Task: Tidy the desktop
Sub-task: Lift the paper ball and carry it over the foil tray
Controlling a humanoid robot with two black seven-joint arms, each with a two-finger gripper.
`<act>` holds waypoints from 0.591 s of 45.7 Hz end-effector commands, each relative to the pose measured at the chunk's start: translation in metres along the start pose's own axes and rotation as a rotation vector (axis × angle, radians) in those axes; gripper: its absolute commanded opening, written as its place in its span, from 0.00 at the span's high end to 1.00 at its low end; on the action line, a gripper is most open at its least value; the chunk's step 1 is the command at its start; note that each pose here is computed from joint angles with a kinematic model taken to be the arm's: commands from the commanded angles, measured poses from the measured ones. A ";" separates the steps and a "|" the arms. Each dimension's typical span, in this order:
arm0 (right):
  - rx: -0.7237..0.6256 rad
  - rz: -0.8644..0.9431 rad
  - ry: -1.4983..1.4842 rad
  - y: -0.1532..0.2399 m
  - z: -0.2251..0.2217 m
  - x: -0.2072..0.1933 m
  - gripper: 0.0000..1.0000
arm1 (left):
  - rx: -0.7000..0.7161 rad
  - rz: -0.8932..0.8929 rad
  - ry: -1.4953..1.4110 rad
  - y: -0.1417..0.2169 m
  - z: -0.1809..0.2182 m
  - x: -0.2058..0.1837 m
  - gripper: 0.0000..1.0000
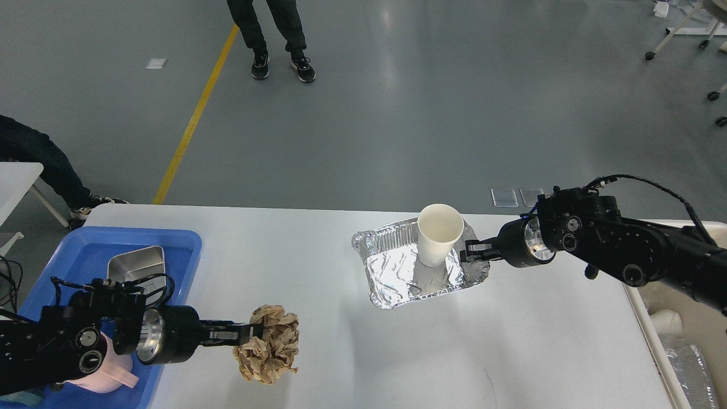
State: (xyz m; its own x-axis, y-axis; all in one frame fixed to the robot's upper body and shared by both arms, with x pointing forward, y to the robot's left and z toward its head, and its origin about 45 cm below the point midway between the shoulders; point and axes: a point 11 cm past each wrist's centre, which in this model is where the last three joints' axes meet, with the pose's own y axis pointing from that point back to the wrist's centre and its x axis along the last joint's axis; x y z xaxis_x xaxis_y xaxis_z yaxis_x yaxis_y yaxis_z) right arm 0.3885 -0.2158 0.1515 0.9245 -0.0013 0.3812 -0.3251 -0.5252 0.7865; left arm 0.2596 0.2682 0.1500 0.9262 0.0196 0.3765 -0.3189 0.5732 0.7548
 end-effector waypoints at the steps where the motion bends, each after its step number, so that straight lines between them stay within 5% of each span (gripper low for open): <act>1: 0.001 0.001 0.001 0.000 -0.001 0.001 1.00 | 0.017 0.033 -0.001 0.019 -0.003 0.010 0.96; 27: 0.001 -0.001 0.003 0.000 -0.001 0.000 1.00 | 0.078 0.162 0.024 0.093 -0.014 0.034 0.96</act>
State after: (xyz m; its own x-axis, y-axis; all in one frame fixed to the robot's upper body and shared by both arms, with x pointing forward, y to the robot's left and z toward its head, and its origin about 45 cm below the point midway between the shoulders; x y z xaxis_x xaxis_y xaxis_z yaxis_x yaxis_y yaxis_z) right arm 0.3887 -0.2149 0.1521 0.9240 0.0006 0.3824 -0.3248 -0.5266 0.7856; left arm 0.2635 0.3263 0.2107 0.8766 0.1141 0.4675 -0.4570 0.5012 0.7348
